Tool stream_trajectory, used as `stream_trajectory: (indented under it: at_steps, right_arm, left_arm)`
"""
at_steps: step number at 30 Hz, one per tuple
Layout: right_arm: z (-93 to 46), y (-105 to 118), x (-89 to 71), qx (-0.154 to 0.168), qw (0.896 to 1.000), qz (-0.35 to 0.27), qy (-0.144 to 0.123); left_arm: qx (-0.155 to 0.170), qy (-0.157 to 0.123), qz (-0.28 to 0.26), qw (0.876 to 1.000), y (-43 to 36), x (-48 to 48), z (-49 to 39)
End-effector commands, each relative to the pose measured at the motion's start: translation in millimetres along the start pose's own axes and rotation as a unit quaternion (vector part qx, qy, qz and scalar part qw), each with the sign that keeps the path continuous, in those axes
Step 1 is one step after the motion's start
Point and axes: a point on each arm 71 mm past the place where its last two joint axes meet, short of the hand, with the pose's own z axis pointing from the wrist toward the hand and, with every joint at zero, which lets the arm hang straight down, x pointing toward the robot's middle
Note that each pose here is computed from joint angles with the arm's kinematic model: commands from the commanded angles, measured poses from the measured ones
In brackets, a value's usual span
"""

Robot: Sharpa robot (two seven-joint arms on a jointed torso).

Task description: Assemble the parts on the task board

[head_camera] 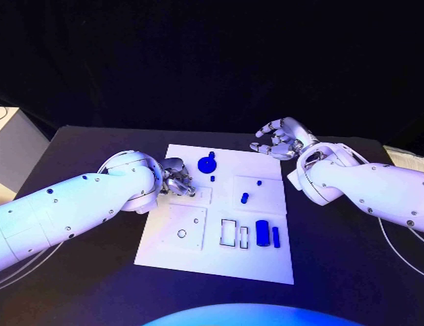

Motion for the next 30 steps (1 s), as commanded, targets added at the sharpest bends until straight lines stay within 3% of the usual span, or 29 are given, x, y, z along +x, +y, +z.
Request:
stream_trajectory:
  at_steps: [1,30]
  right_arm:
    - [-0.4,0.6,0.4,-0.004,1.0,-0.002,0.0]
    - [-1.2,-0.7,1.0,-0.003,1.0,-0.002,-0.002]
  left_arm:
    - [0.0,0.012,0.008,1.0,0.6,3.3,0.3]
    - [-0.002,0.014,0.01,1.0,2.4,3.1,-0.1]
